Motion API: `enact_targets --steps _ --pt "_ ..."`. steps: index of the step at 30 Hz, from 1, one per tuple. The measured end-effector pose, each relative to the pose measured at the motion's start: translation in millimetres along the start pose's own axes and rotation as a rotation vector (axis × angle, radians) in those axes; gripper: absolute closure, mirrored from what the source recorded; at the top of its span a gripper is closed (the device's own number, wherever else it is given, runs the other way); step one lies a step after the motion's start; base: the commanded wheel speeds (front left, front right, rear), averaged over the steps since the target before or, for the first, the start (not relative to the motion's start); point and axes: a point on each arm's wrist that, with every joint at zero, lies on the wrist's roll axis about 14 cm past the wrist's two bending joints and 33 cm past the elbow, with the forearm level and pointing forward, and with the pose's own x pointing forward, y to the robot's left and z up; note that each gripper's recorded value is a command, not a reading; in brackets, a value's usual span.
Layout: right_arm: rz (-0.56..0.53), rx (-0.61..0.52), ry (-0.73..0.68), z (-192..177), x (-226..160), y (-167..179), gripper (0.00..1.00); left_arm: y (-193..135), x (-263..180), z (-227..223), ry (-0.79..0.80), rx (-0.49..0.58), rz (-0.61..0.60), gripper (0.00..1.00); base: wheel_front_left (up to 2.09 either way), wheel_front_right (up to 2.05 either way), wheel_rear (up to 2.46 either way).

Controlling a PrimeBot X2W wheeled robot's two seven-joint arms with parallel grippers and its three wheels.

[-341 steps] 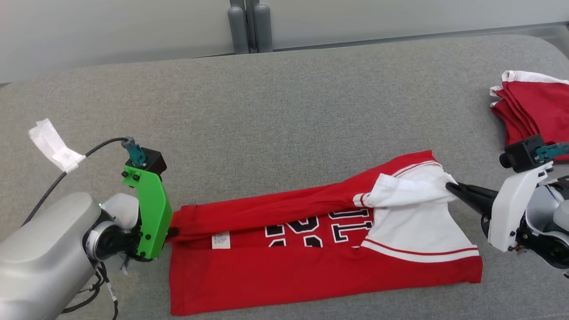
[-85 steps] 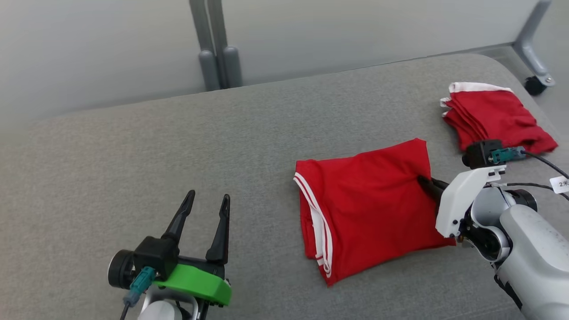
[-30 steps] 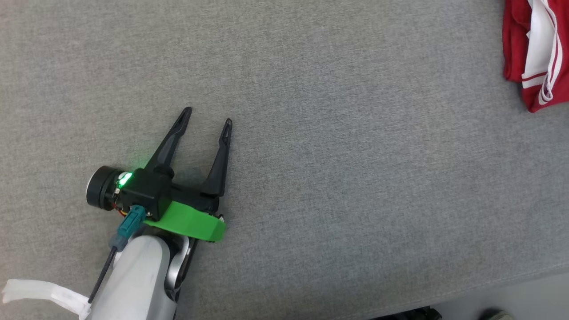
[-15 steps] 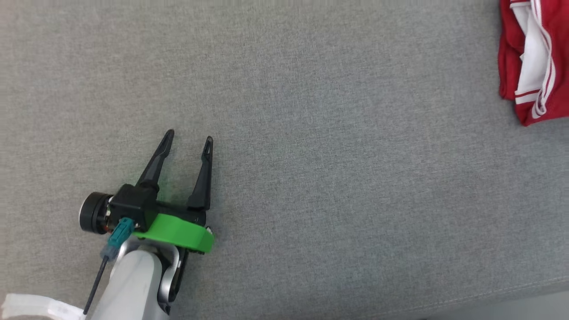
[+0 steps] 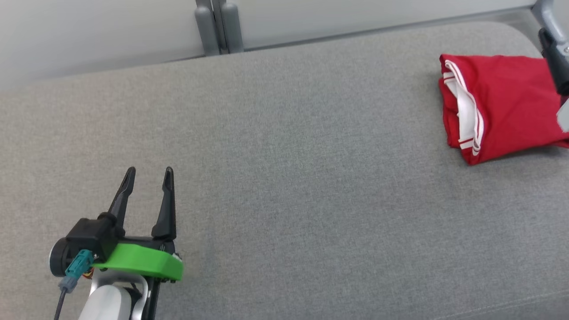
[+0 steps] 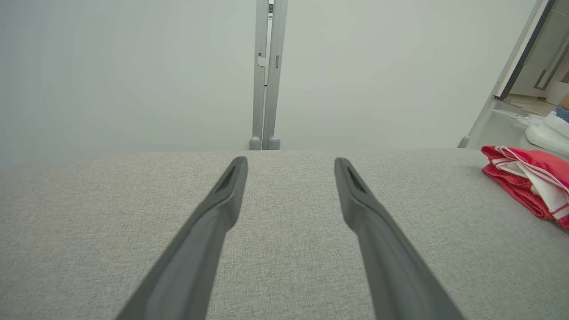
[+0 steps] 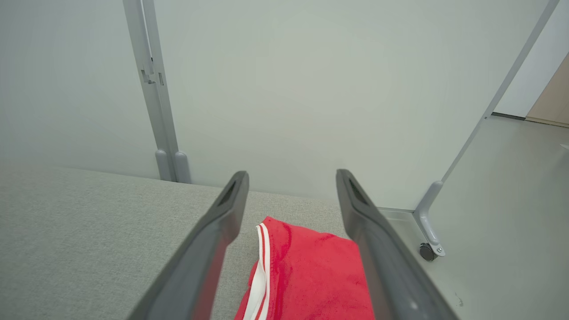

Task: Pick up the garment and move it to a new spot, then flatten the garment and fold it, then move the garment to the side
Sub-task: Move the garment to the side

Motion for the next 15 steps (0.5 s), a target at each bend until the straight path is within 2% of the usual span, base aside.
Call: enact_targets --steps 2,5,11,15 --pt "0.021 0.038 -0.056 11.5 -12.8 10.3 0.0 4.1 -8.8 9.9 -0.006 0.047 0.009 0.0 0.0 0.0 0.0" --pt "0.035 0.095 -0.131 22.3 -33.6 21.3 0.0 8.6 -21.7 23.3 -0.03 0.064 0.037 0.0 0.0 0.0 0.0" --pt "0.047 0.226 -0.165 -4.2 -73.6 52.8 0.0 7.6 -42.1 40.0 -0.086 0.093 0.057 0.0 0.0 0.0 0.0" --pt "0.053 0.284 -0.189 -17.2 -86.6 77.3 0.0 15.6 -52.0 45.8 -0.119 0.118 0.094 0.0 0.0 0.0 0.0"
